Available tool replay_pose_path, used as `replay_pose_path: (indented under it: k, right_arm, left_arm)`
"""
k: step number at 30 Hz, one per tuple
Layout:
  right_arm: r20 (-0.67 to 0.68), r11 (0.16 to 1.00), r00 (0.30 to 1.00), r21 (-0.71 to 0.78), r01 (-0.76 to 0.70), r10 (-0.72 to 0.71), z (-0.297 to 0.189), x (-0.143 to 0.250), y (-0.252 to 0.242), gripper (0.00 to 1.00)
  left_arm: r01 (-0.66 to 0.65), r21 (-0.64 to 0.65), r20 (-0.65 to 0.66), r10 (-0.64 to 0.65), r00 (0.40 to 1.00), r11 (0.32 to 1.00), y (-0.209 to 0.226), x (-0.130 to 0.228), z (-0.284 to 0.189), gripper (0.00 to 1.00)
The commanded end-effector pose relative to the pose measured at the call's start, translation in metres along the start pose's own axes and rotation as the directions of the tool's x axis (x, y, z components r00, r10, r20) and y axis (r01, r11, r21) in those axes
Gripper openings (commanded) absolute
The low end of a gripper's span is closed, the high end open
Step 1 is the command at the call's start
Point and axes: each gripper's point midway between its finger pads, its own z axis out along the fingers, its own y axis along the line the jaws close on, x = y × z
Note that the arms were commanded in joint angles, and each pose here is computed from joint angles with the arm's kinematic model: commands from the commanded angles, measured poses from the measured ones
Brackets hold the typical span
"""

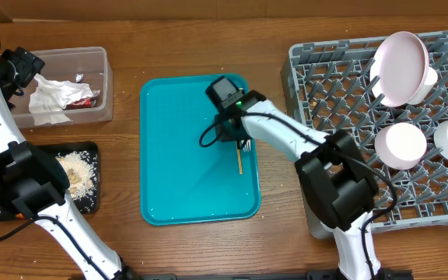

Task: Sort waste into correct bins and load items into the dishwasher rack
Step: 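Close the right gripper on the wooden chopstick and lift it, then carry the chopstick to the dish rack and drop it in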

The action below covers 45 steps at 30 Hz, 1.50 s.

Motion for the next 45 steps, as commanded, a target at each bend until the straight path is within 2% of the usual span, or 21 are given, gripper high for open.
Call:
replay_pose_path:
  k: [1, 5, 7, 11, 19, 27, 33, 36, 40, 45]
  right_arm:
    - [-0.082, 0.997, 0.996, 0.059, 0.049, -0.044, 0.033, 0.031, 0.002, 0.32]
    - [-0.1, 0.995, 0.994, 0.089, 0.054, -0.045, 0.042, 0.037, -0.003, 0.29]
    - [-0.109, 0.994, 0.993, 0.094, 0.053, -0.042, 0.043, 0.039, -0.004, 0.23]
    - [-0.128, 0.995, 0.991, 0.094, 0.044, -0.031, 0.038, 0.04, -0.003, 0.04]
    - [-0.128, 1.0, 0.991, 0.011, 0.028, -0.026, -0.002, 0.023, 0.017, 0.04]
    - [0.013, 0.996, 0.998, -0.06, 0.059, -0.058, -0.112, -0.026, 0.011, 0.04]
    - [0.152, 0.997, 0.988, -0.073, 0.034, -0.023, -0.195, -0.06, -0.049, 0.04]
    - [0.214, 0.999, 0.976, -0.046, -0.021, 0.03, -0.227, -0.074, -0.108, 0.04]
    - [0.214, 0.993, 0.97, 0.0, -0.122, 0.119, -0.232, -0.079, -0.185, 0.04]
    - [0.171, 0.983, 0.984, -0.181, -0.012, 0.044, -0.207, -0.079, -0.19, 0.04]
  left_arm:
    - [-0.001, -0.004, 0.015, 0.001, 1.0, 1.0, -0.002, 0.0, -0.006, 1.0]
    - [-0.001, -0.003, 0.015, 0.001, 1.0, 1.0, -0.002, 0.0, -0.006, 1.0]
    - [-0.001, -0.004, 0.015, 0.001, 1.0, 1.0, -0.002, 0.0, -0.005, 1.0]
    - [-0.001, -0.004, 0.015, 0.001, 1.0, 1.0, -0.002, 0.0, -0.005, 1.0]
    - [-0.001, -0.004, 0.015, 0.001, 1.0, 1.0, -0.002, 0.0, -0.005, 1.0]
    - [-0.001, -0.004, 0.015, 0.001, 1.0, 1.0, -0.002, 0.0, -0.005, 1.0]
    - [-0.001, -0.004, 0.015, 0.001, 1.0, 1.0, -0.002, 0.0, -0.006, 1.0]
    - [-0.001, -0.004, 0.015, 0.001, 1.0, 1.0, -0.002, 0.0, -0.005, 1.0]
    - [-0.001, -0.004, 0.015, 0.001, 1.0, 1.0, -0.002, 0.0, -0.005, 1.0]
    - [-0.001, -0.004, 0.015, 0.001, 1.0, 1.0, -0.002, 0.0, -0.005, 1.0]
